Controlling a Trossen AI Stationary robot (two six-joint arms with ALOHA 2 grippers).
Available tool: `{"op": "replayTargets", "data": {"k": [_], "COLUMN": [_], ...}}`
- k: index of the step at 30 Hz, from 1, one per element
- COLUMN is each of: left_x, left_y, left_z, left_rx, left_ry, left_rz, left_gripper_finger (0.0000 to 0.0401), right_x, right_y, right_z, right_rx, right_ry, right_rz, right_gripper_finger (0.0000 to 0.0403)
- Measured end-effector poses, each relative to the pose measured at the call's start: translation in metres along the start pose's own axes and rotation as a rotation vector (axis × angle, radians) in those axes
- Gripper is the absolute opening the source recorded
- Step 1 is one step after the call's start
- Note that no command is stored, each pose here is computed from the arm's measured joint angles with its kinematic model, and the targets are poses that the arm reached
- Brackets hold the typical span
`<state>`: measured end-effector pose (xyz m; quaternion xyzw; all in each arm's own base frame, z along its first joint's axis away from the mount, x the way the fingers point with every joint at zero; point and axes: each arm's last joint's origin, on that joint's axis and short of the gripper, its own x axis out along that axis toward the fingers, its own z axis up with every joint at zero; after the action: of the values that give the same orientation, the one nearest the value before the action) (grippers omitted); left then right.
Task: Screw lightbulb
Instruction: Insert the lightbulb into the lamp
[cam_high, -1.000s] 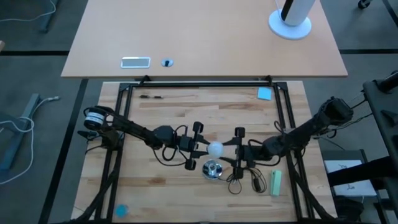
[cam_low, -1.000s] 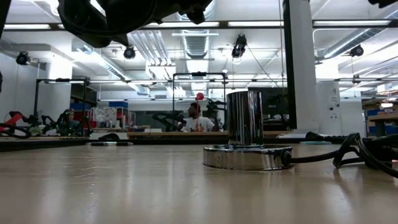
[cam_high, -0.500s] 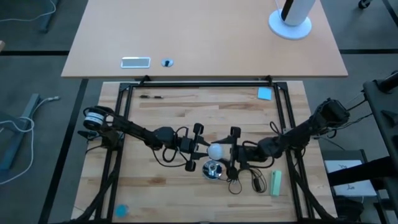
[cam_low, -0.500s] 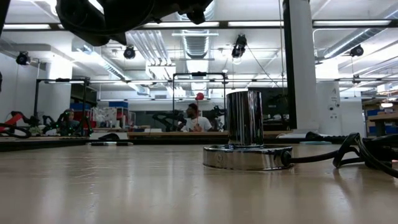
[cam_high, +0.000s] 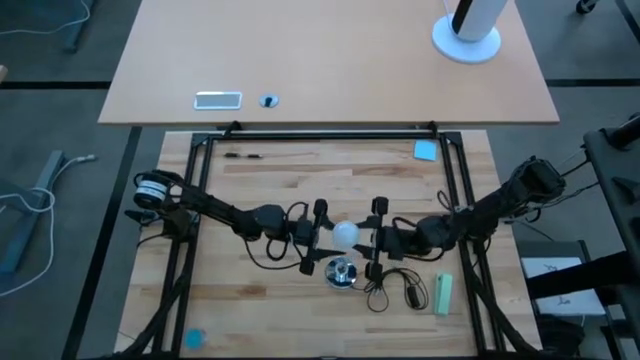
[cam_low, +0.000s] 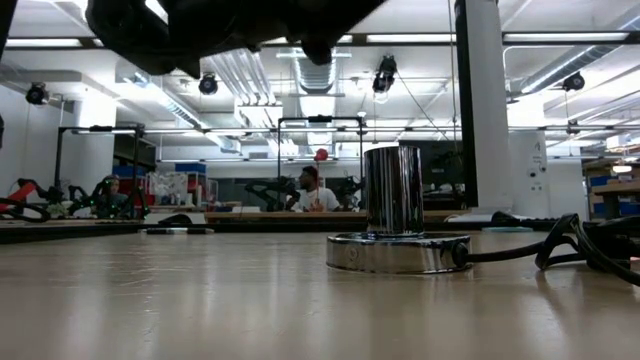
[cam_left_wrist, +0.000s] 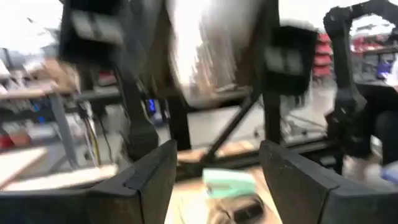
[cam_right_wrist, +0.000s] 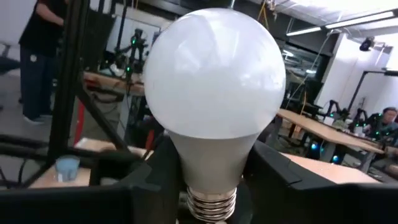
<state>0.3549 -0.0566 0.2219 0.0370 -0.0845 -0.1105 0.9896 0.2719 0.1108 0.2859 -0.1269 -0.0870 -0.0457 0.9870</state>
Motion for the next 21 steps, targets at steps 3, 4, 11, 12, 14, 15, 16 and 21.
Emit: {"op": "replayTargets", "data": {"k": [3, 4, 11, 12, 14, 15, 16, 21], "left_x": [0.000, 0.000, 0.000, 0.000, 0.000, 0.000, 0.000, 0.000], "left_y": [-0.001, -0.001, -0.009, -0.011, -0.013, -0.013, -0.014, -0.033], "left_z": [-0.005, -0.005, -0.010, -0.011, -0.011, -0.010, -0.010, -0.009], "left_rx": [-0.042, -0.055, -0.191, -0.211, -0.221, -0.224, -0.233, -0.181], "left_ry": [0.036, 0.041, 0.106, 0.113, 0.114, 0.111, 0.112, 0.118], "left_rz": [-0.007, -0.007, -0.032, -0.034, -0.039, -0.041, -0.043, -0.008], "left_gripper_finger": [0.0225, 0.0224, 0.0200, 0.0196, 0.0184, 0.0178, 0.0170, 0.0110], "right_x": [-0.006, -0.008, -0.029, -0.032, -0.039, -0.043, -0.046, -0.062], "right_y": [-0.008, -0.010, -0.024, -0.024, -0.020, -0.017, -0.014, 0.008], "right_z": [0.011, 0.013, 0.019, 0.016, 0.009, 0.005, 0.002, -0.014], "right_rx": [0.073, 0.097, 0.292, 0.317, 0.350, 0.363, 0.369, 0.436], "right_ry": [-0.016, -0.007, 0.158, 0.188, 0.246, 0.262, 0.274, 0.208], "right_rz": [-0.011, -0.011, -0.023, -0.012, 0.021, 0.034, 0.048, 0.091], "right_gripper_finger": [0.0129, 0.0128, 0.0127, 0.0127, 0.0126, 0.0126, 0.0126, 0.0126]}}
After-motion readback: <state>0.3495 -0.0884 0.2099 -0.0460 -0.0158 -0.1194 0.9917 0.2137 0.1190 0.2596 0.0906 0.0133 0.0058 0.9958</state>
